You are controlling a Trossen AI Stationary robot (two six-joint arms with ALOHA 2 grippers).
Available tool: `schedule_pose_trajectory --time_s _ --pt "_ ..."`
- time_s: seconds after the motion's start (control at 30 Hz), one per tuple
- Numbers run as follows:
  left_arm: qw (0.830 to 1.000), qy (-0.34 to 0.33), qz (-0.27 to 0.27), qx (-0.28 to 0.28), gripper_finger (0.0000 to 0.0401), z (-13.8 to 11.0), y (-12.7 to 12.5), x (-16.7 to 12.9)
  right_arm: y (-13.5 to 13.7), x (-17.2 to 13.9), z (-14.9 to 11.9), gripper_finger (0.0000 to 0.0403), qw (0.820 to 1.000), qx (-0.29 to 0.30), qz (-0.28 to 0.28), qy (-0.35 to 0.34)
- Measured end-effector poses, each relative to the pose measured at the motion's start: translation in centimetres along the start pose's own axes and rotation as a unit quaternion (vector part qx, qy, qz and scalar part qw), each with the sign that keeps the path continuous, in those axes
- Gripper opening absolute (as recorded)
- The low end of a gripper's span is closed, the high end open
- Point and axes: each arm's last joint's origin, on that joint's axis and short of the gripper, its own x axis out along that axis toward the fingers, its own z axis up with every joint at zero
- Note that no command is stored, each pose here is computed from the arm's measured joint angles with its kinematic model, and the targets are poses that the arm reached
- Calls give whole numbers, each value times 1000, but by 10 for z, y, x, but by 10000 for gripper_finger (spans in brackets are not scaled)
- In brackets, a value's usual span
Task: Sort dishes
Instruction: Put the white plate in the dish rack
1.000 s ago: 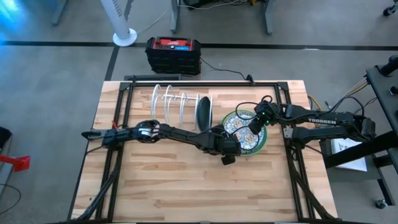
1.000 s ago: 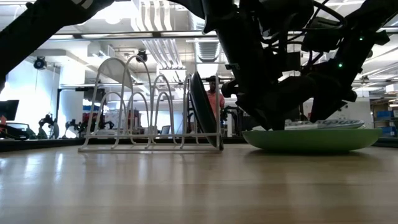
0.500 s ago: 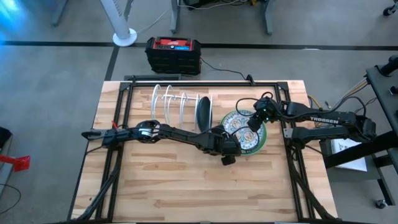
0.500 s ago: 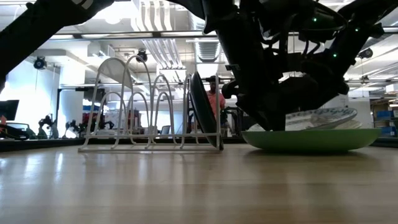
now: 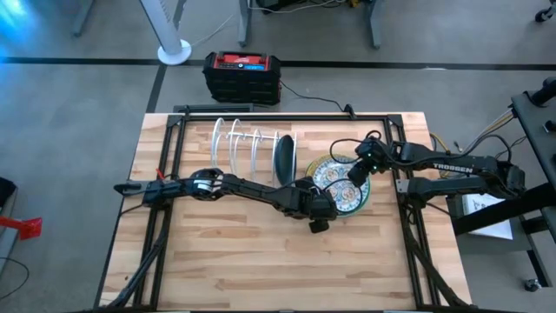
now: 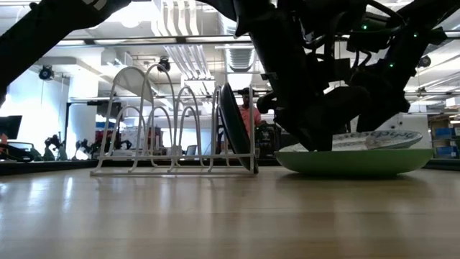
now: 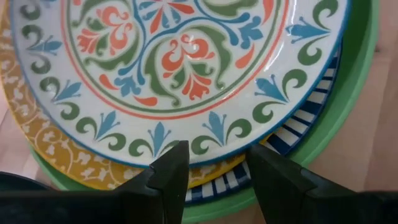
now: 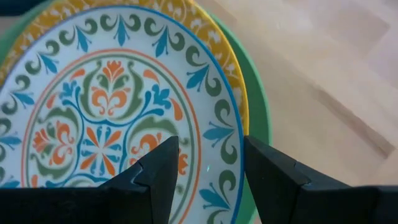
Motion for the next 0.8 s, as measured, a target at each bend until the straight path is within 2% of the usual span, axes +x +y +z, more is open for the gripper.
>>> schedule_pose_trajectory --time_s 0.2,0.47,0.8 --pt "1000 -1 4 0 153 0 0 0 -1 -2 -2 167 1000 6 0 6" --pt "1000 -3 14 1 153 0 2 0 -5 -6 -13 150 997 22 -14 68" --pt "1000 -3 13 6 153 1 2 1 -5 -7 -14 139 996 38 -19 72"
